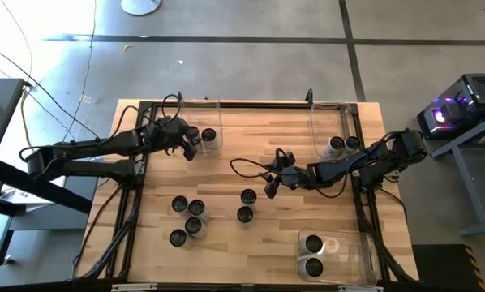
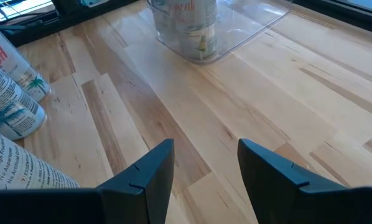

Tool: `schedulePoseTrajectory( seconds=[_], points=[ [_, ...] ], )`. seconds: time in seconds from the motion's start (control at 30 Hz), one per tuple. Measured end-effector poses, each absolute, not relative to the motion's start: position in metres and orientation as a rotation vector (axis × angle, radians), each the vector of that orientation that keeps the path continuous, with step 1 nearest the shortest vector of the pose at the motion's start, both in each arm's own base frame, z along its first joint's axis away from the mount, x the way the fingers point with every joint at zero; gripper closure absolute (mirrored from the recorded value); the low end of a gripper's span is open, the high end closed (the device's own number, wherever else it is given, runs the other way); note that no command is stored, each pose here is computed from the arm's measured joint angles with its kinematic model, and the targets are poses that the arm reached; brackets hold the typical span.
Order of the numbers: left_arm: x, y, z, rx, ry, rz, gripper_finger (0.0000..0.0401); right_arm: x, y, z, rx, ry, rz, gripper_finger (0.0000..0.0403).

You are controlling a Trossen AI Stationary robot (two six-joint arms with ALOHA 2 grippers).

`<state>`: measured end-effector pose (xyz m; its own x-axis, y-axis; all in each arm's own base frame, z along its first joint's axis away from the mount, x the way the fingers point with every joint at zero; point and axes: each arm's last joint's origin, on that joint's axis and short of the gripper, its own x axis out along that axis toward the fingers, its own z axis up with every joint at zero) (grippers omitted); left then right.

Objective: Sort soda cans
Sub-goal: Put the white/yellow soda can into the top left transparent bin, then adjust the top left transparent bin

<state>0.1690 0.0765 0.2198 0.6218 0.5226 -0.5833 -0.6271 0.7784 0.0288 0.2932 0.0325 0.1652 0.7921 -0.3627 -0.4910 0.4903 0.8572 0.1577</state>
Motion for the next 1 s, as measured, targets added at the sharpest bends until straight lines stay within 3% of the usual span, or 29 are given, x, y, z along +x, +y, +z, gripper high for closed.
schedulePoseTrajectory(
  seconds=[0.27, 0.6, 1.0],
  points=[
    [0.167, 0.083, 0.224, -0.196, 0.592, 0.636, 0.0097, 0.293, 0.033, 0.165, 0.286, 0.467, -0.463, 0.0229],
    [0.151, 0.073, 0.262, -0.155, 0.548, 0.611, 0.0097, 0.293, 0.033, 0.165, 0.286, 0.468, -0.462, 0.0229],
    [0.139, 0.047, 0.237, -0.151, 0.788, 0.475, 0.0145, 0.295, 0.033, 0.168, 0.295, 0.434, -0.455, 0.0229]
  ],
)
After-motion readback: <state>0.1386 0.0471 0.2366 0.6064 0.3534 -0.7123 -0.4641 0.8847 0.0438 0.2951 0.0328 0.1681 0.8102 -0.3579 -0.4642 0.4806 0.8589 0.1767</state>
